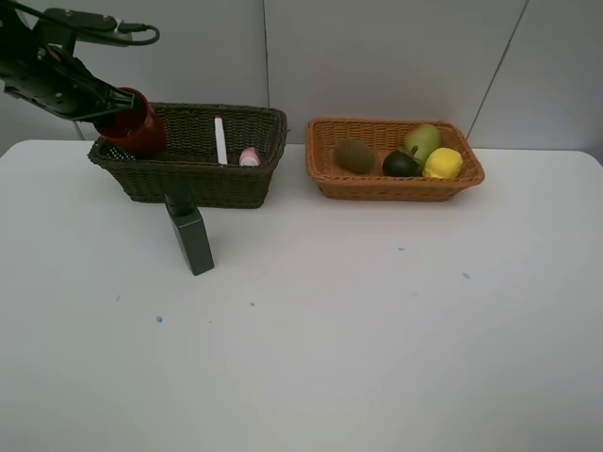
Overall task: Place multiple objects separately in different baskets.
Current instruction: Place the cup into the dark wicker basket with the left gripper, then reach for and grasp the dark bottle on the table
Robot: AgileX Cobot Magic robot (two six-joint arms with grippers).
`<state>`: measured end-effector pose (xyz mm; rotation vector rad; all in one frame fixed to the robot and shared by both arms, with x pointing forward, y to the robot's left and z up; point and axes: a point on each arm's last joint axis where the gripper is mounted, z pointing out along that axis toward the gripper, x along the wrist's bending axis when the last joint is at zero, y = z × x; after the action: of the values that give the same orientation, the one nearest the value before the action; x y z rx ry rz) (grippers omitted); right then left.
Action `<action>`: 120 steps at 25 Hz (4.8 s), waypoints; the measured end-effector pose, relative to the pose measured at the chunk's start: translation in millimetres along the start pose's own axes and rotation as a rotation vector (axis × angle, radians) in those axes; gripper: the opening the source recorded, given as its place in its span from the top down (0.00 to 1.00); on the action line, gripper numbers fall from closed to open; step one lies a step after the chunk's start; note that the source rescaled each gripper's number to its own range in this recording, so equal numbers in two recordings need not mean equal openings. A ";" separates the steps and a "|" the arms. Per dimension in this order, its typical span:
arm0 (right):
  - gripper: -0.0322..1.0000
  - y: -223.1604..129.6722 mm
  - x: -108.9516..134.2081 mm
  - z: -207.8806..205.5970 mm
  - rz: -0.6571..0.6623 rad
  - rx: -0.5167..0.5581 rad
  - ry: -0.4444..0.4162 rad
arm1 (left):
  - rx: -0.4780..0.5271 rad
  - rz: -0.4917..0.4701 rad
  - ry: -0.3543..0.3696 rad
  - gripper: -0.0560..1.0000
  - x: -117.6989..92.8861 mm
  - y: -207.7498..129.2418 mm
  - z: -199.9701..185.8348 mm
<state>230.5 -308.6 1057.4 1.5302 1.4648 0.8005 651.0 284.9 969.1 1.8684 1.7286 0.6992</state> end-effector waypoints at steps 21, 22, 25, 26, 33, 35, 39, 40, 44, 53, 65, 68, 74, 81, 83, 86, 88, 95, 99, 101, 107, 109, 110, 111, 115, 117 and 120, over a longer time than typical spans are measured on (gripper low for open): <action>0.06 0.0 0.0 0.0 0.000 0.000 0.000 | 0.011 -0.038 -0.004 0.93 1.6 -15.8 34.9; 0.06 0.0 0.0 0.0 0.000 0.000 0.000 | 0.011 -0.050 -0.006 0.90 1.5 -15.9 34.9; 0.06 0.0 0.0 0.0 0.000 0.000 0.000 | 0.000 -0.109 -0.011 0.59 1.1 -14.9 34.9; 0.06 0.0 0.0 0.0 0.000 0.000 0.000 | -0.012 -0.131 -0.013 0.42 0.5 -13.7 34.9; 0.06 0.0 0.0 0.0 0.000 0.000 0.000 | -0.074 -0.161 -0.022 0.01 -3.7 -7.9 34.6; 0.06 0.0 0.0 0.0 0.000 0.000 0.000 | -0.074 -0.160 -0.022 0.00 -3.9 -7.9 34.6; 0.06 0.0 0.0 0.0 0.000 0.000 0.000 | -0.074 -0.160 -0.023 0.00 -4.3 -7.8 34.6; 0.06 0.0 0.0 0.0 0.000 0.000 0.000 | -0.074 -0.160 -0.023 0.00 -4.3 -7.8 34.6; 0.06 0.0 0.0 0.0 0.000 0.000 0.000 | -0.073 -0.160 -0.023 0.00 -4.3 -7.9 34.6; 0.06 0.0 0.0 0.0 0.000 0.000 0.000 | -0.103 -0.160 -0.026 0.00 -3.4 7.0 6.5; 0.06 0.0 0.0 0.0 0.000 0.000 0.000 | -0.057 -0.115 -0.048 0.00 -8.9 27.6 -96.6; 0.06 0.0 0.0 0.0 0.000 0.000 0.000 | -0.044 -0.055 -0.072 0.00 -19.7 28.0 -126.9; 0.06 0.0 0.0 0.0 0.000 0.000 0.000 | 0.113 0.093 -0.138 0.00 -47.8 11.3 -161.7; 0.06 0.0 0.0 0.0 0.000 0.000 0.000 | 0.283 0.289 -0.212 0.00 -76.1 -8.5 -173.0; 0.06 0.0 0.0 0.0 0.000 0.000 0.000 | 0.300 0.348 -0.232 0.00 -83.3 -11.6 -175.0; 0.06 0.0 0.0 0.0 0.000 0.000 0.000 | 0.299 0.450 -0.263 0.00 -92.2 -14.2 -177.3; 0.06 0.0 0.0 0.0 0.000 0.000 0.000 | 0.290 0.530 -0.283 0.00 -96.6 -15.1 -178.3; 0.06 0.0 0.0 0.0 0.000 0.000 0.000 | 0.279 0.606 -0.300 0.00 -99.7 -15.7 -179.0; 0.06 0.0 0.0 0.0 0.000 0.000 0.000 | 0.295 0.475 -0.298 0.00 -101.3 -16.0 -179.5; 0.06 0.0 0.0 0.0 0.000 0.000 0.000 | 0.313 0.337 -0.290 0.00 -102.6 -16.1 -179.8; 0.06 0.0 0.0 0.0 0.000 0.000 0.000 | 0.460 -0.205 -0.215 0.00 -111.5 -22.5 -155.9; 0.06 0.0 0.0 0.0 0.000 0.000 0.000 | 0.527 -0.353 -0.168 0.00 -114.9 -30.2 -139.3; 0.06 0.0 0.0 0.0 0.000 0.000 0.000 | 0.557 -0.419 -0.146 0.00 -116.7 -34.9 -130.3; 0.06 0.0 0.0 0.0 0.000 0.000 0.000 | 0.586 -0.471 -0.129 0.00 -118.6 -40.0 -121.6; 0.06 0.0 0.0 0.0 0.000 0.000 0.000 | 0.613 -0.579 -0.117 0.00 -124.0 -52.7 -97.8; 0.06 0.0 0.0 0.0 0.000 0.000 0.000 | 0.594 -0.602 -0.128 0.00 -125.2 -53.1 -93.8; 0.06 0.0 0.0 0.0 0.000 0.000 0.000 | 0.561 -0.607 -0.138 0.00 -125.5 -50.5 -92.2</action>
<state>230.5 -308.6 1057.4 1.5302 1.4648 0.8005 544.1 164.8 999.5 1.4992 2.3867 -0.1646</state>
